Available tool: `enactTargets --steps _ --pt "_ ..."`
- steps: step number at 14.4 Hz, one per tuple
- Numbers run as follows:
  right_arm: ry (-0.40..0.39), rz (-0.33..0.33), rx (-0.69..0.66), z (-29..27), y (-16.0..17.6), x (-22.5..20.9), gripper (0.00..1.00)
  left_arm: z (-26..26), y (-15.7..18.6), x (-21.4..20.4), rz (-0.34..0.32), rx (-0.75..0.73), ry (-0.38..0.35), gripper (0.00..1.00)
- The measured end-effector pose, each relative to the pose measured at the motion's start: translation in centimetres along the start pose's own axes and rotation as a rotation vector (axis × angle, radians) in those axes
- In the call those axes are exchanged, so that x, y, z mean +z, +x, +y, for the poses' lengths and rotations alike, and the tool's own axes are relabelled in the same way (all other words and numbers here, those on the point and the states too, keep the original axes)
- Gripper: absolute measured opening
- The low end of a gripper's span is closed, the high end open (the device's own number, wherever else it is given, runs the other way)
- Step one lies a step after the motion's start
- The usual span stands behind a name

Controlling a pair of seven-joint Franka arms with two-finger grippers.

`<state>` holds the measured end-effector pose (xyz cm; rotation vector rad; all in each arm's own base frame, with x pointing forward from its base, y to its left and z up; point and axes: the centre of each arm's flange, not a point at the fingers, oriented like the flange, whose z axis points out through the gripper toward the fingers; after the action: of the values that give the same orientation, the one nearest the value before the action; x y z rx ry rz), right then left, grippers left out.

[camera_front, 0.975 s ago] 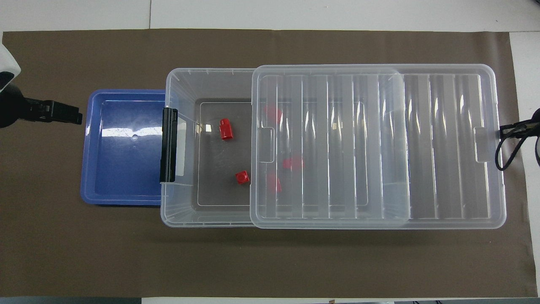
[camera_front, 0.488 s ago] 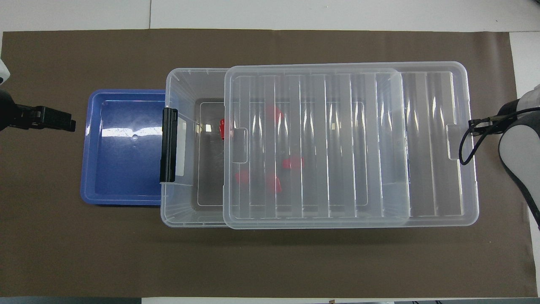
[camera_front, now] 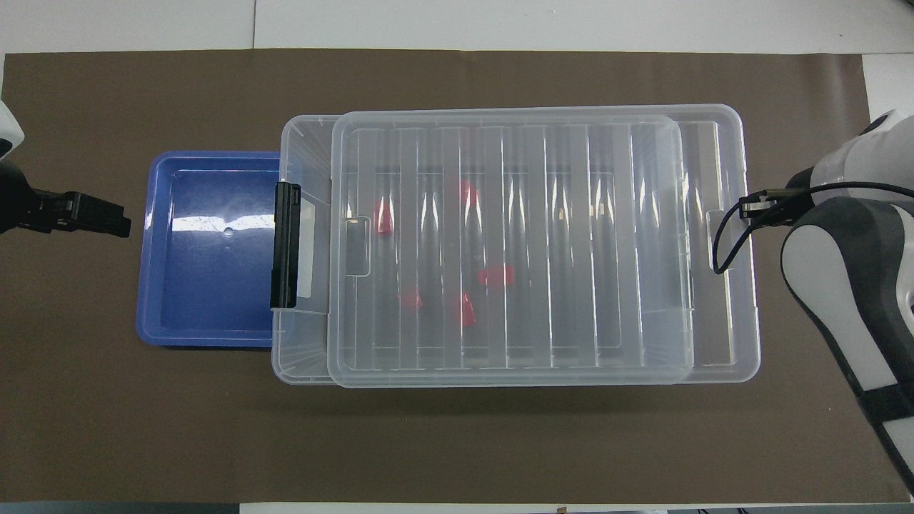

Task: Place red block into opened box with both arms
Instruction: 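Slide the lid back over the box while the left gripper withdraws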

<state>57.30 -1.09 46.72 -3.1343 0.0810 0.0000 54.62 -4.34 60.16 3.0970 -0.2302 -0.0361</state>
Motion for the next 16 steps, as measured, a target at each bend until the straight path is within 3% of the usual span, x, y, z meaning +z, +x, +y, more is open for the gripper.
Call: enactTargets --steps 10,16 --pt "0.001 0.002 0.053 -5.8 -0.5 -0.1 0.01 0.0 0.0 0.0 -0.004 0.040 0.000 1.00" --pt "0.001 0.002 0.051 -6.0 -0.6 -0.1 0.01 -0.1 -0.1 0.0 -0.004 0.039 -0.001 1.00"
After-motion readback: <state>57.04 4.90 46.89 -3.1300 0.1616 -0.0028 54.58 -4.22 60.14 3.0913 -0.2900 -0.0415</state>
